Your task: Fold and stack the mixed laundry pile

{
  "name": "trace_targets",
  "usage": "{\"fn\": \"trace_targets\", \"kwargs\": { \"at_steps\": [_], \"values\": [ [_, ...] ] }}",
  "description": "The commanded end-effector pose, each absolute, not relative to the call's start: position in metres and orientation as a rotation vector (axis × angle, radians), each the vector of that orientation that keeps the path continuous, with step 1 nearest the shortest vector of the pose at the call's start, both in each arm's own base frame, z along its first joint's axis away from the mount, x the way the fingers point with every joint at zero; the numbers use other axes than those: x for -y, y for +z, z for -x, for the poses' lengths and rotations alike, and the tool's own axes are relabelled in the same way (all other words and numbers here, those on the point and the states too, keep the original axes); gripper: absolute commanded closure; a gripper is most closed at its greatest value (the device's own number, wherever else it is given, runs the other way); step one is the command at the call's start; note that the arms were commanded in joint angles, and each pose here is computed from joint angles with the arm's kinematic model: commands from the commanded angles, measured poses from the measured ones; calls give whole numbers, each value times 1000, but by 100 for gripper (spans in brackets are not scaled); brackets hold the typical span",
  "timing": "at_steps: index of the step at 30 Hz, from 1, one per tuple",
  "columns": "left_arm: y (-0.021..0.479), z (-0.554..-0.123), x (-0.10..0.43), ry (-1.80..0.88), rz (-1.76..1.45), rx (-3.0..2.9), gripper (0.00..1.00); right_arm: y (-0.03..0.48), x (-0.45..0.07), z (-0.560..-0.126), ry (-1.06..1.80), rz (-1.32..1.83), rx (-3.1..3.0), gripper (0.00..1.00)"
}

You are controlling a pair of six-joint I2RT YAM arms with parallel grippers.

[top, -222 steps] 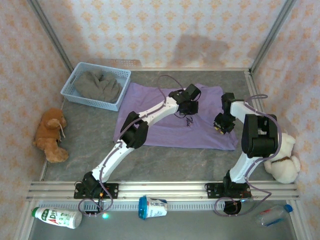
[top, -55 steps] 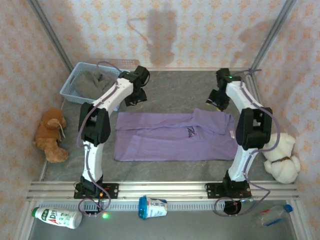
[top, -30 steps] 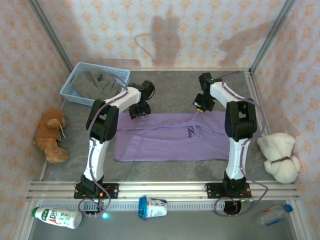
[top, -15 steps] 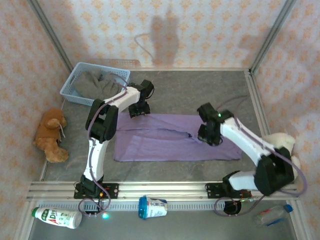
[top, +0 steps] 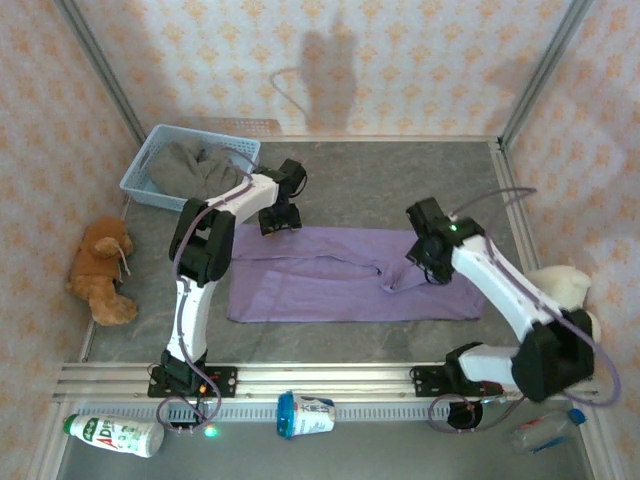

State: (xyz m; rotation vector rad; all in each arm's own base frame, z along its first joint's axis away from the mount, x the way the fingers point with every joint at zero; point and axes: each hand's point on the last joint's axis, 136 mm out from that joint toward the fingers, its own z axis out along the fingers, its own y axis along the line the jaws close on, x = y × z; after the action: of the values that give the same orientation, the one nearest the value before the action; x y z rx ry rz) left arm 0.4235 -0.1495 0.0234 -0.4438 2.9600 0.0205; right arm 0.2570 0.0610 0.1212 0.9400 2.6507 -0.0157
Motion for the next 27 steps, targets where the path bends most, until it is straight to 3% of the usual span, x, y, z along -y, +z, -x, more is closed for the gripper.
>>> {"fn": "trace_targets", "kwargs": {
  "at_steps": [1,5,10,14,17,21,27],
  "values": [
    [39,-419,150,-28,411,-2951,39,121,-54,-293,-134,-882,-2616,42],
    [36,-413,149,-38,423,-2956,39,97,-62,-318,-177,-861,-2662,42],
    [31,-410,147,-20,421,-2962,39,64,-57,-310,-287,-927,-2732,42],
    [23,-409,149,-33,429,-2973,39,38,-64,-307,-196,-924,-2789,45],
    [15,-409,148,-26,438,-2986,39,29,-64,-299,-230,-921,-2838,73],
    [4,-408,144,-8,452,-3010,39,34,-54,-278,-254,-941,-2832,96],
    [2,-410,135,12,468,-3010,39,47,-45,-230,-218,-985,-2856,100]
  ]
}}
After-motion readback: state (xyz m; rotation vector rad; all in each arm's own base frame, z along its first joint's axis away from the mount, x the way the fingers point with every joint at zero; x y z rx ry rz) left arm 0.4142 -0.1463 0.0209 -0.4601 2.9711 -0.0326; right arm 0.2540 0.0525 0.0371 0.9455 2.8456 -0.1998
